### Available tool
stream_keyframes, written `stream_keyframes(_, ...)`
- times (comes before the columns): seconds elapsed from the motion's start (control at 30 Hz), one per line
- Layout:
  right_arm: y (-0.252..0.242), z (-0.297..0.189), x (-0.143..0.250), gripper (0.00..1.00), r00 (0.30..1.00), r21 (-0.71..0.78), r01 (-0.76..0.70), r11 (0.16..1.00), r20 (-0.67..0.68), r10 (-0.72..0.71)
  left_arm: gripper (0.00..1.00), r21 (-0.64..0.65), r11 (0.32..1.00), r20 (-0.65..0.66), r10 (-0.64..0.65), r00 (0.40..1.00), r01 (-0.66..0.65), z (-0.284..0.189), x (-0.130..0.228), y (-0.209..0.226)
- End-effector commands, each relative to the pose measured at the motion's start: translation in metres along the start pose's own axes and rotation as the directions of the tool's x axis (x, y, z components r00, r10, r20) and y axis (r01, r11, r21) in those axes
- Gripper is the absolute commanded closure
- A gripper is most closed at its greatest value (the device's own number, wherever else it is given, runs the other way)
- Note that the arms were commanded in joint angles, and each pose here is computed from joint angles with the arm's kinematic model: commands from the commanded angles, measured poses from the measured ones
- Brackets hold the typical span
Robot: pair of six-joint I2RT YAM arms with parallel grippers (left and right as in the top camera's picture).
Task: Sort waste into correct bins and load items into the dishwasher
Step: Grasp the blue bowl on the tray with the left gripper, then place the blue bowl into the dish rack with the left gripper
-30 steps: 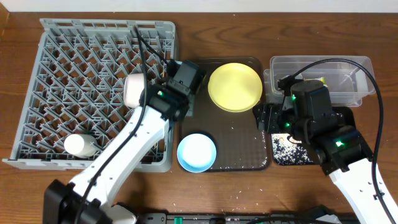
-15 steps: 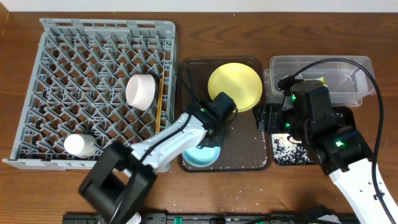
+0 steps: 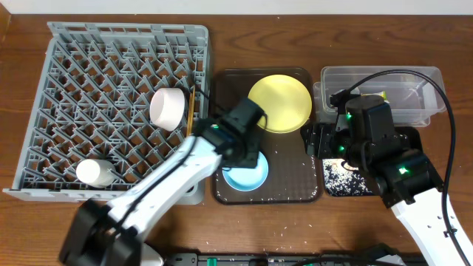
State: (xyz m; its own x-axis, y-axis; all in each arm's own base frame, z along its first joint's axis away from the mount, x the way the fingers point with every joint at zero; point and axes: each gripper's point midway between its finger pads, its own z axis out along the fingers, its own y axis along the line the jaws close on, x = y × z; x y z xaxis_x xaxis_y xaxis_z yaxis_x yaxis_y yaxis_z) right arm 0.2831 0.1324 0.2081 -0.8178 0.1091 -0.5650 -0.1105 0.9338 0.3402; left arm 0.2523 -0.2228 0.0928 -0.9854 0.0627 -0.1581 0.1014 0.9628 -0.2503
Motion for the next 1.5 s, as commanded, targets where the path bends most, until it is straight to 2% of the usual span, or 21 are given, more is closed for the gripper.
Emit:
stream_keyframes(0.0, -0.001, 0.001, 0.0, 0.27, 1.0, 0.003, -0.007, 1.0, -0.001, 0.007, 0.57, -0.164, 0.986, 0.122, 0.043, 0.992, -0.023, -0.029, -0.023, 0.04)
stream_keyframes(0.13, -0.001, 0.001, 0.0, 0.27, 1.0, 0.002, -0.007, 1.0, -0.001, 0.007, 0.58, -0.211, 0.975, 0.053, 0.08, 0.995, -0.067, -0.007, -0.012, 0.055)
stream_keyframes(0.43, -0.001, 0.001, 0.0, 0.27, 1.0, 0.002, -0.008, 1.0, -0.001, 0.008, 0.66, -0.283, 0.955, -0.12, 0.052, 0.991, -0.085, 0.055, 0.013, 0.078)
stream_keyframes(0.5, -0.001, 0.001, 0.0, 0.27, 1.0, 0.002, -0.008, 1.0, -0.002, 0.008, 0.72, -0.263, 0.961, -0.14, 0.048, 0.989, -0.083, 0.06, 0.016, 0.075)
stream_keyframes(0.6, -0.001, 0.001, 0.0, 0.27, 1.0, 0.002, -0.008, 1.0, -0.002, 0.008, 0.91, -0.201, 0.977, -0.149, 0.045, 0.988, -0.075, 0.064, 0.017, 0.063)
stream_keyframes(0.73, -0.001, 0.001, 0.0, 0.27, 1.0, 0.002, -0.008, 1.0, -0.002, 0.008, 0.92, -0.07, 0.996, -0.152, 0.051, 0.987, -0.062, 0.064, 0.015, 0.038)
stream_keyframes(0.87, -0.001, 0.001, 0.0, 0.27, 1.0, 0.002, -0.008, 1.0, -0.002, 0.008, 0.93, -0.02, 0.998, -0.102, 0.064, 0.993, -0.066, 0.036, 0.002, 0.024)
stream_keyframes(0.93, -0.001, 0.001, 0.0, 0.27, 1.0, 0.002, -0.008, 1.0, -0.002, 0.008, 0.93, -0.024, 0.998, -0.034, 0.064, 0.997, -0.065, 0.011, -0.012, 0.025)
stream_keyframes(1.07, -0.001, 0.001, 0.0, 0.27, 1.0, 0.002, -0.008, 1.0, -0.002, 0.008, 0.93, -0.171, 0.985, 0.174, 0.04, 0.984, -0.01, -0.049, -0.042, 0.059)
stream_keyframes(1.17, -0.001, 0.001, -0.001, 0.27, 1.0, 0.002, -0.008, 1.0, 0.0, 0.008, 0.93, -0.349, 0.93, 0.376, 0.027, 0.926, 0.115, -0.105, -0.061, 0.108)
stream_keyframes(1.23, -0.001, 0.001, -0.001, 0.27, 1.0, 0.001, -0.007, 1.0, 0.001, 0.007, 0.93, -0.451, 0.866, 0.481, 0.032, 0.876, 0.216, -0.14, -0.067, 0.139)
stream_keyframes(1.3, -0.001, 0.001, -0.002, 0.27, 1.0, 0.0, -0.007, 1.0, 0.005, 0.007, 0.92, -0.562, 0.754, 0.576, 0.062, 0.815, 0.34, -0.178, -0.069, 0.172)
stream_keyframes(1.33, 0.0, 0.001, -0.002, 0.27, 1.0, -0.001, -0.007, 1.0, 0.007, 0.007, 0.93, -0.615, 0.672, 0.62, 0.088, 0.78, 0.412, -0.199, -0.069, 0.189)
stream_keyframes(1.4, 0.0, 0.001, -0.003, 0.27, 1.0, -0.003, -0.006, 1.0, 0.011, 0.006, 0.93, -0.673, 0.53, 0.669, 0.139, 0.73, 0.516, -0.229, -0.068, 0.211)
stream_keyframes(1.43, 0.0, 0.001, -0.004, 0.27, 1.0, -0.004, -0.006, 1.0, 0.012, 0.006, 0.93, -0.69, 0.437, 0.694, 0.169, 0.7, 0.578, -0.246, -0.069, 0.222)
stream_keyframes(1.47, 0.0, 0.001, -0.004, 0.27, 1.0, -0.004, -0.006, 1.0, 0.013, 0.006, 0.93, -0.693, 0.396, 0.702, 0.183, 0.688, 0.602, -0.253, -0.071, 0.227)
